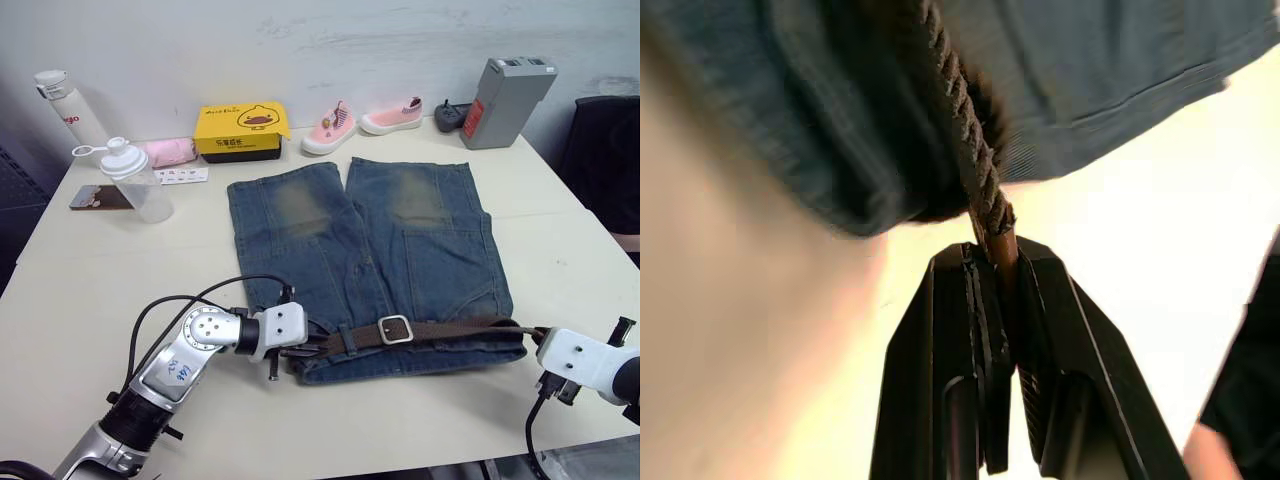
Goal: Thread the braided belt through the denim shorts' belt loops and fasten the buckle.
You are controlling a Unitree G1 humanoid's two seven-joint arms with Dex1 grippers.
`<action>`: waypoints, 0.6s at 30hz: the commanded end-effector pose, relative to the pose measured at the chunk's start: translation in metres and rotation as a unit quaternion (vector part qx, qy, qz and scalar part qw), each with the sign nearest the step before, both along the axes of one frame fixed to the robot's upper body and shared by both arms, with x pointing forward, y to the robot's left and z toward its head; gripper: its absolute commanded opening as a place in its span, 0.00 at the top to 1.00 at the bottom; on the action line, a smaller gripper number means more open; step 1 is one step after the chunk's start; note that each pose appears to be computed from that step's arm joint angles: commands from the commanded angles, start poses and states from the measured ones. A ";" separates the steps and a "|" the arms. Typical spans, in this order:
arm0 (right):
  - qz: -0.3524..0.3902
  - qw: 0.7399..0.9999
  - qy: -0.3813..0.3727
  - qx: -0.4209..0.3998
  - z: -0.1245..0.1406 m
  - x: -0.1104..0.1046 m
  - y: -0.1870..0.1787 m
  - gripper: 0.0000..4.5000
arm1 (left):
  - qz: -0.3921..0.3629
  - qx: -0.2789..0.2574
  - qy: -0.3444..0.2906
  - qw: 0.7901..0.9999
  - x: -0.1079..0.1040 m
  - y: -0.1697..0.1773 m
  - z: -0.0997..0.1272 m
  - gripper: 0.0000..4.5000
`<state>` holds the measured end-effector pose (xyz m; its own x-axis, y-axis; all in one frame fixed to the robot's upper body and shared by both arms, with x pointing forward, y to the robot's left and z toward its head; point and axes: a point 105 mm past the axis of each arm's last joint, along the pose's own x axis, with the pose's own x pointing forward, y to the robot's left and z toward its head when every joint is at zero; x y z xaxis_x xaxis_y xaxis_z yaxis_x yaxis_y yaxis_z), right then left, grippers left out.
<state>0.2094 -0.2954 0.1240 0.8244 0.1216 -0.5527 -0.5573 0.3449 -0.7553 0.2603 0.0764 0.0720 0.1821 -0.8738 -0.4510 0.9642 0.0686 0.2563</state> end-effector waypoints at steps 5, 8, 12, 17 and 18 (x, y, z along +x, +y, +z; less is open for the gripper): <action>-0.002 0.998 -0.058 -0.020 0.003 0.020 0.013 1.00 | 0.013 0.006 0.029 0.999 -0.010 0.022 -0.005 0.79; 0.003 0.998 -0.062 -0.019 0.002 0.026 0.021 1.00 | 0.006 -0.006 0.031 0.999 -0.017 0.028 0.003 0.79; 0.004 0.996 -0.088 0.020 0.016 0.030 0.037 0.74 | 0.021 -0.028 0.029 0.999 -0.018 0.032 0.011 0.67; -0.012 0.995 -0.029 0.098 0.017 0.018 0.033 0.20 | 0.027 -0.091 0.028 0.995 -0.021 0.029 0.043 0.22; -0.012 0.991 -0.010 0.133 0.024 0.013 0.034 0.11 | 0.033 -0.103 0.027 0.994 -0.021 0.032 0.052 0.14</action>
<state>0.2274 -0.2625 0.1277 0.8386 0.2016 -0.5060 -0.5305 0.5130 -0.6748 0.2394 0.1064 0.1015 0.2045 -0.9215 -0.3302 0.9758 0.1651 0.1436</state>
